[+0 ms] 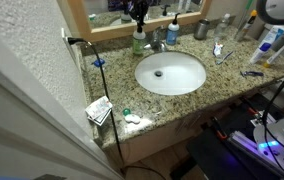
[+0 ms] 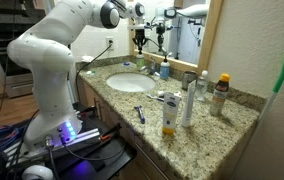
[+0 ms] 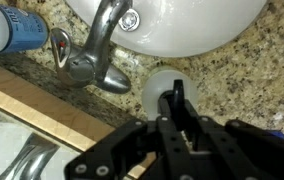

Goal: Place the blue and white pump bottle on the right side of the faucet, place the green and white pump bottle on the left side of the faucet, put the toothbrush in the silver cup, place the toothpaste next to the silver cup

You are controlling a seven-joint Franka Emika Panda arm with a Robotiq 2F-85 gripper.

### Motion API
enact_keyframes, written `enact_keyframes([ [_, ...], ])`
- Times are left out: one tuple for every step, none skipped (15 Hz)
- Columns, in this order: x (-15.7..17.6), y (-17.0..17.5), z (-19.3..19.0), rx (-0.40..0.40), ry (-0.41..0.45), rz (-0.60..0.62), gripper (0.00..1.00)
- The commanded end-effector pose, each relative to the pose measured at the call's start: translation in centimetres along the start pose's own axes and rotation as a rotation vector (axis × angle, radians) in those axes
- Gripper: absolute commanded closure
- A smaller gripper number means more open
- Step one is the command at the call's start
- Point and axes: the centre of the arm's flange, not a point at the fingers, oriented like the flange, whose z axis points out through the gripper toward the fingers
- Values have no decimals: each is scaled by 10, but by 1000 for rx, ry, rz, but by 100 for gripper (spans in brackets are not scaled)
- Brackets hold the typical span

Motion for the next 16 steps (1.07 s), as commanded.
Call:
enact_keyframes([
  [30, 6, 4, 5, 41, 34, 96],
  [32, 8, 9, 10, 41, 41, 96],
  [33, 9, 11, 2, 50, 50, 96],
  [32, 9, 14, 2, 51, 54, 96],
  [30, 9, 14, 6, 48, 59, 96],
  [29, 8, 15, 8, 30, 62, 96],
  [29, 8, 15, 6, 30, 67, 88],
  [27, 8, 15, -1, 33, 62, 59],
  [26, 8, 12, 0, 37, 66, 58],
  [24, 8, 6, 2, 45, 63, 52],
  [21, 7, -1, 2, 58, 60, 46],
  [19, 7, -8, -4, 61, 54, 38],
  [17, 7, -17, -7, 72, 46, 30],
  [14, 7, -27, -6, 86, 42, 24],
  [12, 7, -36, -10, 98, 42, 16],
  [10, 6, -46, -7, 112, 34, 10],
])
